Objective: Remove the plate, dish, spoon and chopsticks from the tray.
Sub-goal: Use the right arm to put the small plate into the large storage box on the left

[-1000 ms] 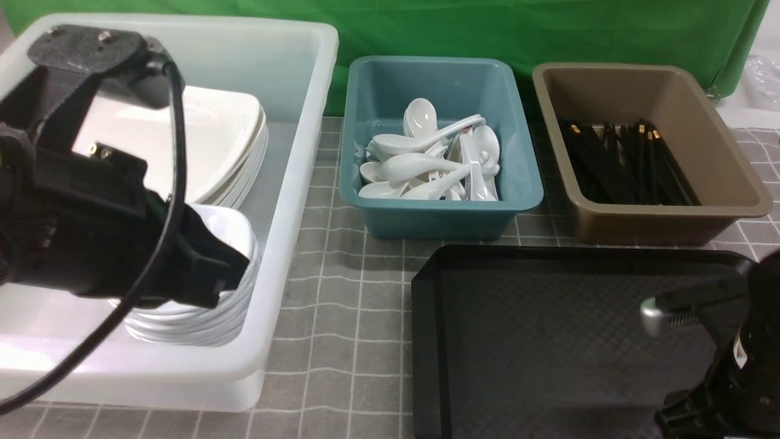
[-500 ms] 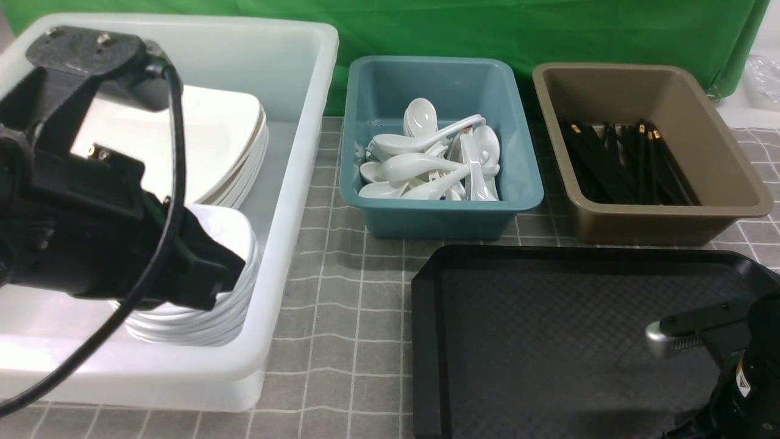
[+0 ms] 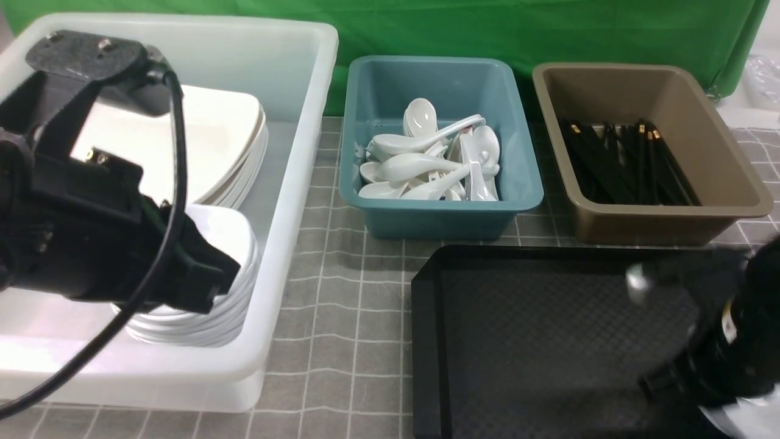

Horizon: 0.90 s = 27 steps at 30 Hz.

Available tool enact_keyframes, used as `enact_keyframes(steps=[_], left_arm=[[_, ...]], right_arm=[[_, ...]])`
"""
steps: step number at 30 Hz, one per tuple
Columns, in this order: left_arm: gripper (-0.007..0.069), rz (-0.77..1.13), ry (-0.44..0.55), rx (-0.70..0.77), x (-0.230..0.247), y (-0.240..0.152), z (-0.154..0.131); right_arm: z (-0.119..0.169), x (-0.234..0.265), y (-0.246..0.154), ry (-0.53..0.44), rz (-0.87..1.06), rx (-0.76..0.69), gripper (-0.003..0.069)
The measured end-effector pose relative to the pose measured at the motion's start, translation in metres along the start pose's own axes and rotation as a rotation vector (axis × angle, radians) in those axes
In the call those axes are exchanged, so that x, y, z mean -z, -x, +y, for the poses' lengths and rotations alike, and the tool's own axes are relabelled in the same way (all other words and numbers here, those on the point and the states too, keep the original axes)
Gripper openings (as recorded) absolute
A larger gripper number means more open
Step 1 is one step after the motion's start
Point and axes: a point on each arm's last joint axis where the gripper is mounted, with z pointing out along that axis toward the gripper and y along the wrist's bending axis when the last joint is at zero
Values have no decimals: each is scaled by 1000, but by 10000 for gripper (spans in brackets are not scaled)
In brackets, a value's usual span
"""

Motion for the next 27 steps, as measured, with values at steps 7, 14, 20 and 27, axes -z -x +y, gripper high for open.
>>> enact_keyframes(steps=[7, 14, 20, 27], left_arm=[[3, -110, 89, 96, 3, 10, 15], [3, -236, 242, 269, 39, 23, 56], [3, -306, 326, 399, 66, 19, 77], [4, -274, 333, 402, 68, 14, 78]], right_arm=[[45, 99, 49, 197, -383, 107, 57], [127, 191, 95, 447, -682, 342, 57], [214, 193, 116, 545, -676, 529, 57], [294, 146, 120, 554, -593, 704, 57]])
